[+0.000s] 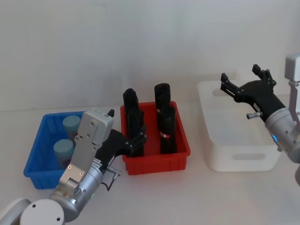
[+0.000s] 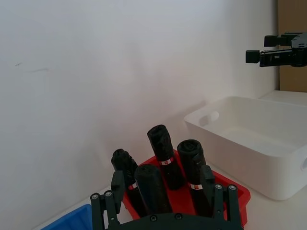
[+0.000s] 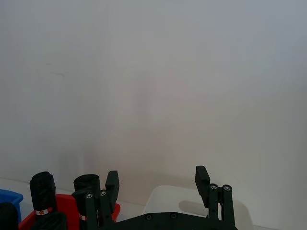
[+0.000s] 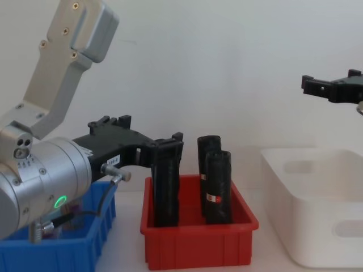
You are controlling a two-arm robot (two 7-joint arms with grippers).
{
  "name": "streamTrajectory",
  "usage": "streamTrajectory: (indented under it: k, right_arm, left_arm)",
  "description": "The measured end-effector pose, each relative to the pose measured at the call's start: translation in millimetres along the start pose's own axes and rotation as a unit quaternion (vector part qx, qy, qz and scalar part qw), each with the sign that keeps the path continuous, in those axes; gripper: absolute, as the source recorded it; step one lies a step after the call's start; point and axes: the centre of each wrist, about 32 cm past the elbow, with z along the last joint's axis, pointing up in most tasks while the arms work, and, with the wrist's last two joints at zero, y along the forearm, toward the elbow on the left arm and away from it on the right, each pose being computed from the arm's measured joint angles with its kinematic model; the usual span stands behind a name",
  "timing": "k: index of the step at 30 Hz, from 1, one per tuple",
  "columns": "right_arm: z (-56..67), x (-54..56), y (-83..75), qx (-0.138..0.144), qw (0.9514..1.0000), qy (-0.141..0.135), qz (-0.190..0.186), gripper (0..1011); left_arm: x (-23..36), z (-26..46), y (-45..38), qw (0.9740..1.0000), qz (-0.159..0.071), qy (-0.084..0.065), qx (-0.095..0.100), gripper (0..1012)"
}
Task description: Pick the cotton swabs from the blue box and place them into the white box.
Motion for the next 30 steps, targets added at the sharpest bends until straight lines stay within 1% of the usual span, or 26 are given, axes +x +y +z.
streamTrajectory:
  k: [5, 8, 9, 12, 15, 17, 18, 22, 23, 24, 25, 26, 28, 30]
  right_arm:
    - [0.0, 0.0, 0.0, 0.000, 1.0000, 0.000, 0.000, 1001]
    - [0.0, 0.0, 0.0, 0.000, 1.0000, 0.000, 0.000, 1001]
    - [0.0, 0.0, 0.0, 0.000, 1.0000, 0.000, 0.000, 1001]
    - [0.0, 0.0, 0.0, 0.000, 1.0000, 0.000, 0.000, 1001]
    - [0.0, 0.0, 0.0, 0.000, 1.0000, 0.000, 0.000, 1001]
    - [0.0, 0.0, 0.0, 0.000, 1.0000, 0.000, 0.000, 1001]
    - [0.0, 0.0, 0.0, 0.000, 1.0000, 0.000, 0.000, 1001]
    - [0.0, 0.0, 0.0, 0.000, 1.0000, 0.000, 0.000, 1001]
    - [0.0, 0.0, 0.0, 0.000, 1.0000, 0.000, 0.000, 1001]
    - [0.0, 0.0, 0.0, 0.000, 1.0000, 0.000, 0.000, 1001]
    - [0.0, 0.0, 0.0, 0.000, 1.0000, 0.000, 0.000, 1001]
    - [0.0, 0.0, 0.0, 0.000, 1.0000, 0.000, 0.000, 1001]
    - [0.0, 0.0, 0.0, 0.000, 1.0000, 0.000, 0.000, 1001]
    - [0.0, 0.0, 0.0, 0.000, 1.0000, 0.000, 0.000, 1001]
  left_arm:
    - [1.1, -0.6, -0.9, 0.9999, 0.008, 0.008, 0.002, 1004]
    - [4.4, -1.0, -2.8, 0.9998, 0.015, 0.015, 0.004, 1004]
    - [4.4, -1.0, -2.8, 0.9998, 0.015, 0.015, 0.004, 1004]
    - [8.3, -1.6, -4.7, 0.9996, 0.020, 0.020, 0.006, 1004]
    - [14.7, -3.1, -7.6, 0.9991, 0.028, 0.027, 0.012, 1004]
    - [17.5, -3.9, -8.7, 0.9989, 0.031, 0.031, 0.016, 1004]
    - [20.9, -4.9, -10.1, 0.9987, 0.034, 0.033, 0.020, 1004]
    - [27.7, -7.0, -12.5, 0.9981, 0.039, 0.037, 0.028, 1004]
    - [31.9, -7.9, -13.8, 0.9978, 0.042, 0.039, 0.034, 1004]
    - [33.9, -9.2, -14.4, 0.9975, 0.044, 0.040, 0.038, 1004]
    - [37.9, -10.4, -15.6, 0.9970, 0.047, 0.042, 0.044, 1004]
    - [37.9, -10.4, -15.6, 0.9970, 0.047, 0.042, 0.044, 1004]
    - [46.6, -13.4, -17.7, 0.9960, 0.054, 0.043, 0.056, 1004]
    - [51.2, -15.2, -18.5, 0.9954, 0.057, 0.043, 0.064, 1004]
